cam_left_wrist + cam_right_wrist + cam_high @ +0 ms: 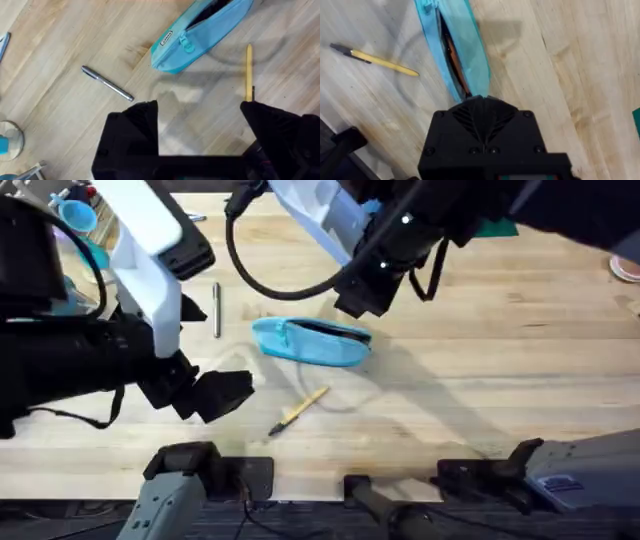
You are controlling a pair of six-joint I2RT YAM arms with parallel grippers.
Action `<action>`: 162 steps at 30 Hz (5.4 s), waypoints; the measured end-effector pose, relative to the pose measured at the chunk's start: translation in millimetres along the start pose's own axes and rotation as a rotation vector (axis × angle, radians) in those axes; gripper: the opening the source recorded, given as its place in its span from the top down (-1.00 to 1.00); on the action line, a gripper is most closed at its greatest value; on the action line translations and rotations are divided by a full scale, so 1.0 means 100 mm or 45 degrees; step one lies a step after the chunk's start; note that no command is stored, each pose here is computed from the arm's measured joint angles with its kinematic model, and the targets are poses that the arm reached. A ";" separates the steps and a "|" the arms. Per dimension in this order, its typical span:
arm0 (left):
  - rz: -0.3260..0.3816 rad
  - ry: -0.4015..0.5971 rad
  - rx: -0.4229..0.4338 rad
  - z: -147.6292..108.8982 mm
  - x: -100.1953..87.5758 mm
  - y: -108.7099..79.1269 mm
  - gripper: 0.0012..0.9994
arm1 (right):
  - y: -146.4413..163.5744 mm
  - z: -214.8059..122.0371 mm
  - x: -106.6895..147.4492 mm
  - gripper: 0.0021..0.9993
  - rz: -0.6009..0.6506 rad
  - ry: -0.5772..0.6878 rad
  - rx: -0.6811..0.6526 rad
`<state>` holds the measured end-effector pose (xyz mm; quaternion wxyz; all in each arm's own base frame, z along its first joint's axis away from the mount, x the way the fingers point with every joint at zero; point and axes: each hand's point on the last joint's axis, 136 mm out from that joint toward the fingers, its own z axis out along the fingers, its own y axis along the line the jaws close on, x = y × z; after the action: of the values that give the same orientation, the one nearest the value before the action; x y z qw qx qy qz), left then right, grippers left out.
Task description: Unzip the bag, pick up the pens from the table one at a time and place them inside, then zip the bag closed.
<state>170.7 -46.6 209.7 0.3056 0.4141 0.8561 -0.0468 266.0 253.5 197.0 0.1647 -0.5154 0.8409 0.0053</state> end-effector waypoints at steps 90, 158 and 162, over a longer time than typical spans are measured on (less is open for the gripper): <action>0.000 0.000 0.000 0.00 0.00 0.00 -0.99 | 0.38 1.09 -0.03 -0.99 0.009 -0.025 -0.228; 0.000 0.000 0.000 0.00 0.00 0.00 -0.99 | -0.60 -0.79 0.61 -0.99 0.425 -0.460 0.152; 0.000 0.000 0.000 0.00 0.00 0.00 -0.99 | -0.50 -0.63 0.63 -0.99 0.477 -0.517 0.098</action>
<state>170.8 -46.6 209.7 0.3055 0.4140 0.8562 -0.0469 266.0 164.2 246.5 0.3457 -0.3327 0.8709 0.1068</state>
